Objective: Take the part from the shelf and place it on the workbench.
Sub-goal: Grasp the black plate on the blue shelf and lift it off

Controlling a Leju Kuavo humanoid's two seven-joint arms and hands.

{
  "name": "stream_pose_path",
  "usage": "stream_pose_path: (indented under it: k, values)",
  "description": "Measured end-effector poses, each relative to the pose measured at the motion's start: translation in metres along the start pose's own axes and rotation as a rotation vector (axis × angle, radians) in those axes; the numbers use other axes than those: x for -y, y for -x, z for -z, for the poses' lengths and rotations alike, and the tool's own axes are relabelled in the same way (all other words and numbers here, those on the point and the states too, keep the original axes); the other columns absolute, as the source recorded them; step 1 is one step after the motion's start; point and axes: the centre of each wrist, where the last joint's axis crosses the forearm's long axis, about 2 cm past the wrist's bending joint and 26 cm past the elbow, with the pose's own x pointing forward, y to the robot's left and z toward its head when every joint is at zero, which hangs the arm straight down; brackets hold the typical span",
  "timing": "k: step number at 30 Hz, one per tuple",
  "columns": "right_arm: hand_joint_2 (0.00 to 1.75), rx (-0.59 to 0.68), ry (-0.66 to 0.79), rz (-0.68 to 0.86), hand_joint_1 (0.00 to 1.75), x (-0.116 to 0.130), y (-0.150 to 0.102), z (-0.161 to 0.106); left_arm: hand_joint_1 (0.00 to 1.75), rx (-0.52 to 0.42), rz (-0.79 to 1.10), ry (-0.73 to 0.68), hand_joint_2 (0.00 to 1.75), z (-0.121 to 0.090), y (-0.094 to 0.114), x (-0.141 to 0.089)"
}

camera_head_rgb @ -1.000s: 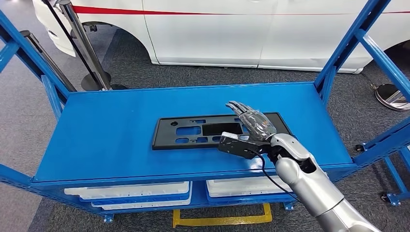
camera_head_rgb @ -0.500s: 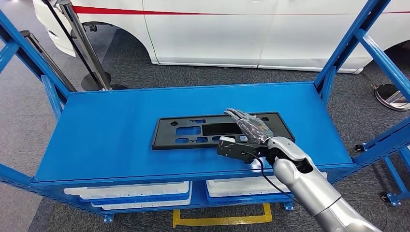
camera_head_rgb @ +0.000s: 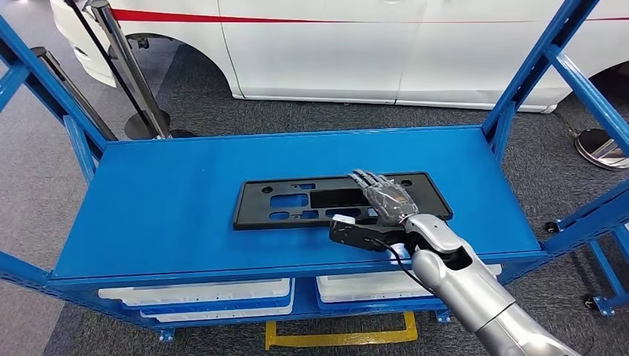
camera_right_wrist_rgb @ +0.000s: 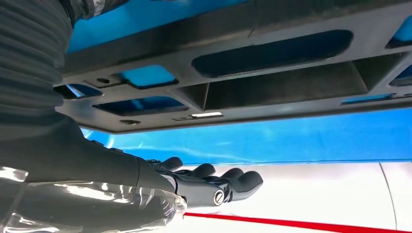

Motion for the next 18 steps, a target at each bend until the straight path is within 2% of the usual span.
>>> stream_pose_path:
  k: [11, 18]
  values:
    - [1.75, -0.114, 0.157, -0.22, 0.0, -0.02, 0.005, 0.01, 0.0, 0.0, 0.014, 0.012, 0.0, 0.0, -0.001, 0.007]
    - [1.75, -0.175, 0.157, -0.229, 0.02, -0.025, 0.016, 0.01, 0.0, 0.002, 0.017, 0.013, 0.0, 0.0, -0.003, 0.008]
